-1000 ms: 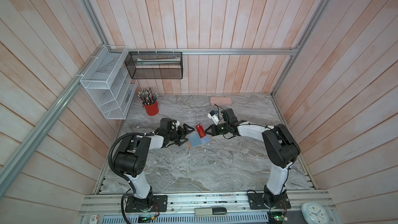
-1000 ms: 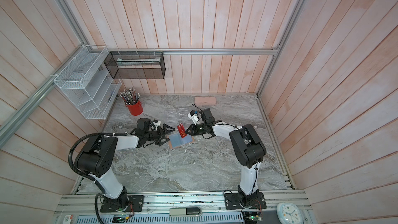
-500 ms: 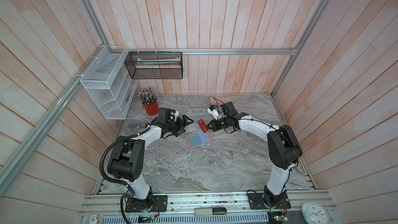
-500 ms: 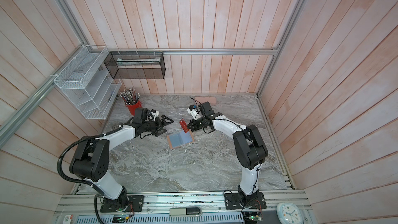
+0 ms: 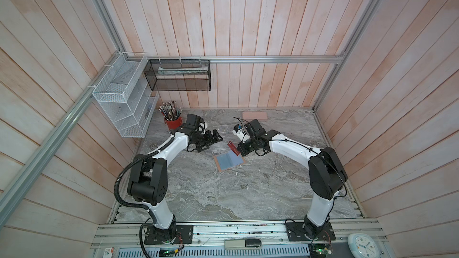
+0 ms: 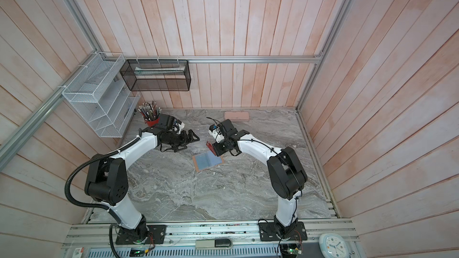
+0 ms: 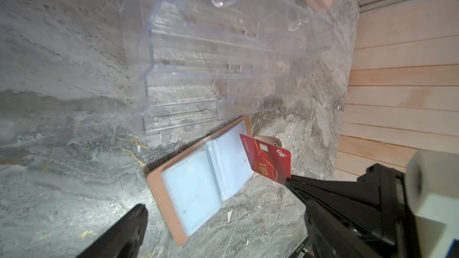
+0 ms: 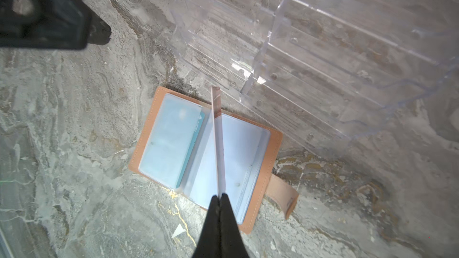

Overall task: Take the credit cards out of the card holder
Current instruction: Place the credit card in the storage box.

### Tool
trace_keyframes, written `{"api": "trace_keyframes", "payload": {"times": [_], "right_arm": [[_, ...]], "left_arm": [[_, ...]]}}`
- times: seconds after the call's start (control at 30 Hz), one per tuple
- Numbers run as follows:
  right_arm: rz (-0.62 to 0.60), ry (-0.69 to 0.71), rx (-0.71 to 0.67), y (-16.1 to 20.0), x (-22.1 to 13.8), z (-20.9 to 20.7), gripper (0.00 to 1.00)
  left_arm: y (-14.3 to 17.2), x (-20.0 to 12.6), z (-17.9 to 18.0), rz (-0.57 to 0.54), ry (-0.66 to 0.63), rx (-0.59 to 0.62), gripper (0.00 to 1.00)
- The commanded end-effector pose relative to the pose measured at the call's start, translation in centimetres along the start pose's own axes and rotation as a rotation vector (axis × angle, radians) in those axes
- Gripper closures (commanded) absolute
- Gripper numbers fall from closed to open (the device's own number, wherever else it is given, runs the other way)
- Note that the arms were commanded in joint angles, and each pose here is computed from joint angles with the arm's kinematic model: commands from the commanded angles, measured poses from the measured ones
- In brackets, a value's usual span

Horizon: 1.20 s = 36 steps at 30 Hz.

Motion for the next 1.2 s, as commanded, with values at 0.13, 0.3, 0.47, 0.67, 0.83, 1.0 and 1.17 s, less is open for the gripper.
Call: {"api": "trace_keyframes", "payload": {"times": [0.13, 0.3, 0.47, 0.67, 0.83, 1.0, 1.17], "right_arm": [[0.008, 0.100, -0.092, -1.9, -1.1, 1.2, 1.00], [-0.024, 0.085, -0.089, -2.6, -0.9, 2.4, 1.00], [-0.016, 0.100, -0.106, -3.0, -0.5, 3.1, 1.00], [-0.021, 0.123, -0.114, -3.1, -0.2, 3.3, 1.00], [-0.006, 0.167, -0.130, -2.8, 0.4, 3.1, 1.00], [0.030, 0.223, -0.167, -2.2, 1.4, 2.9, 1.00], [0.042, 0.246, -0.204, -2.1, 1.7, 3.2, 1.00]], "left_arm": [[0.9, 0.7, 0.6, 0.030, -0.072, -0.045, 0.00], [0.4, 0.3, -0.1, -0.028, -0.006, -0.137, 0.00], [0.2, 0.4, -0.6, -0.044, 0.040, -0.226, 0.00], [0.5, 0.6, -0.8, -0.038, 0.105, -0.325, 0.00], [0.7, 1.1, -0.9, -0.010, 0.131, -0.393, 0.00], [0.8, 1.6, -0.8, 0.008, 0.165, -0.472, 0.00], [0.9, 2.3, -0.5, 0.036, 0.164, -0.535, 0.00]]}}
Point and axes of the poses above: each gripper's point midway between its finger pads, its own x axis out along the fingers, its own z axis along the line the jaws close on, y = z × x, the point moved 4 cm from there along -x, back along the fingers, and after that the axes turned 14 degrees about -x, right-handed, at the moved point
